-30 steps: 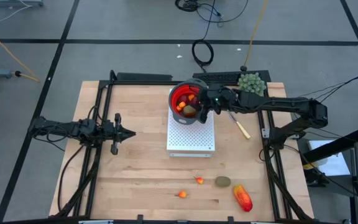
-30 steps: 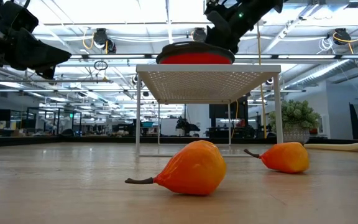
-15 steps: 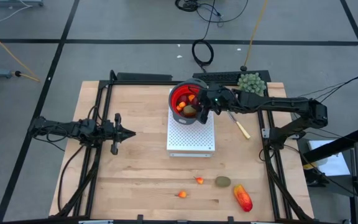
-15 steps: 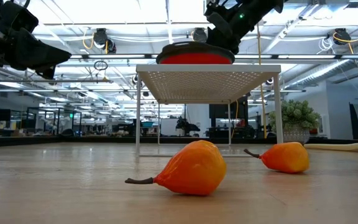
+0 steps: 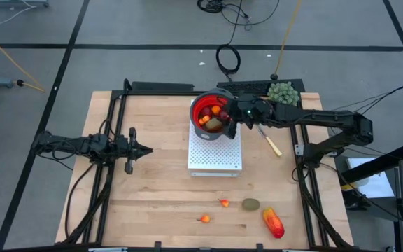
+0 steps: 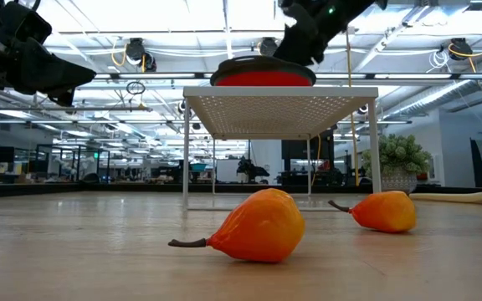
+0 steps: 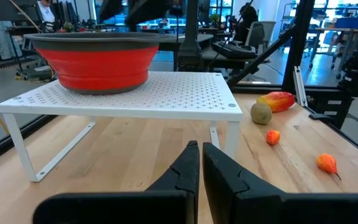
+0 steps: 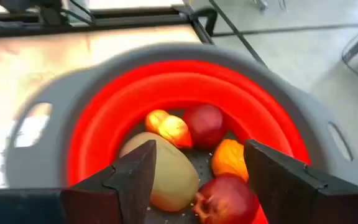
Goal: Pick & Place Fruit
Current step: Put the green kiwi into the red strainer bowl
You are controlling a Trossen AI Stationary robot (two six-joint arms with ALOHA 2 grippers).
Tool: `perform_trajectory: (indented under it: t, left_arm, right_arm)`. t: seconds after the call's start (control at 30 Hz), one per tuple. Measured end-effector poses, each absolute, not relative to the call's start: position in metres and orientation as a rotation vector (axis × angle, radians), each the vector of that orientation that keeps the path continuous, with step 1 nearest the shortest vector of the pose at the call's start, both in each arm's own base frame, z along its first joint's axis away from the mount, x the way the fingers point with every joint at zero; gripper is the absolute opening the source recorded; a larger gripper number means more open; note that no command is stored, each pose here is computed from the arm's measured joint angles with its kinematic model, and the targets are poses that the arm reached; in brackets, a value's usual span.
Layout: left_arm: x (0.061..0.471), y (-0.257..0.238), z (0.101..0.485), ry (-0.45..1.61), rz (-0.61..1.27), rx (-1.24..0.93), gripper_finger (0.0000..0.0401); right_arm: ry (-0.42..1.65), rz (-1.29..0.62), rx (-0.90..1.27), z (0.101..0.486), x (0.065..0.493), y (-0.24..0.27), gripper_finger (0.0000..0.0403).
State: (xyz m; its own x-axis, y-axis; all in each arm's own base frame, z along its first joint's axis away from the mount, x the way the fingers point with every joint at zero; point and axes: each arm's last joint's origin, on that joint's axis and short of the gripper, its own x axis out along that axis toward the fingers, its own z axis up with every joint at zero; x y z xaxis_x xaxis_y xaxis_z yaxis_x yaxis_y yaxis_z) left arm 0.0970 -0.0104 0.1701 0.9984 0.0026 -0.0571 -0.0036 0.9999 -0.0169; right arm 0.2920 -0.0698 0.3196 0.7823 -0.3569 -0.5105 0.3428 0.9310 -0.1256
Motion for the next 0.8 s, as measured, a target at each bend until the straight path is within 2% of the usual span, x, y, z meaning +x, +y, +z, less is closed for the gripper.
perform_trajectory:
  t: [0.27, 0.57, 0.8]
  left_arm:
    - [0.097, -0.010, 0.170, 0.057, 0.003, -0.018, 0.0019]
    - [0.097, -0.010, 0.170, 0.057, 0.003, -0.018, 0.0019]
    - [0.097, -0.010, 0.170, 0.058, 0.003, -0.015, 0.0019]
  right_arm:
    - [0.470, -0.307, -0.047, 0.351, 0.263, -0.042, 0.0177]
    - [0.613, -0.211, 0.045, 0.354, 0.225, -0.006, 0.0072]
    - [0.686, -0.125, 0.070, 0.354, 0.204, 0.019, 0.0009]
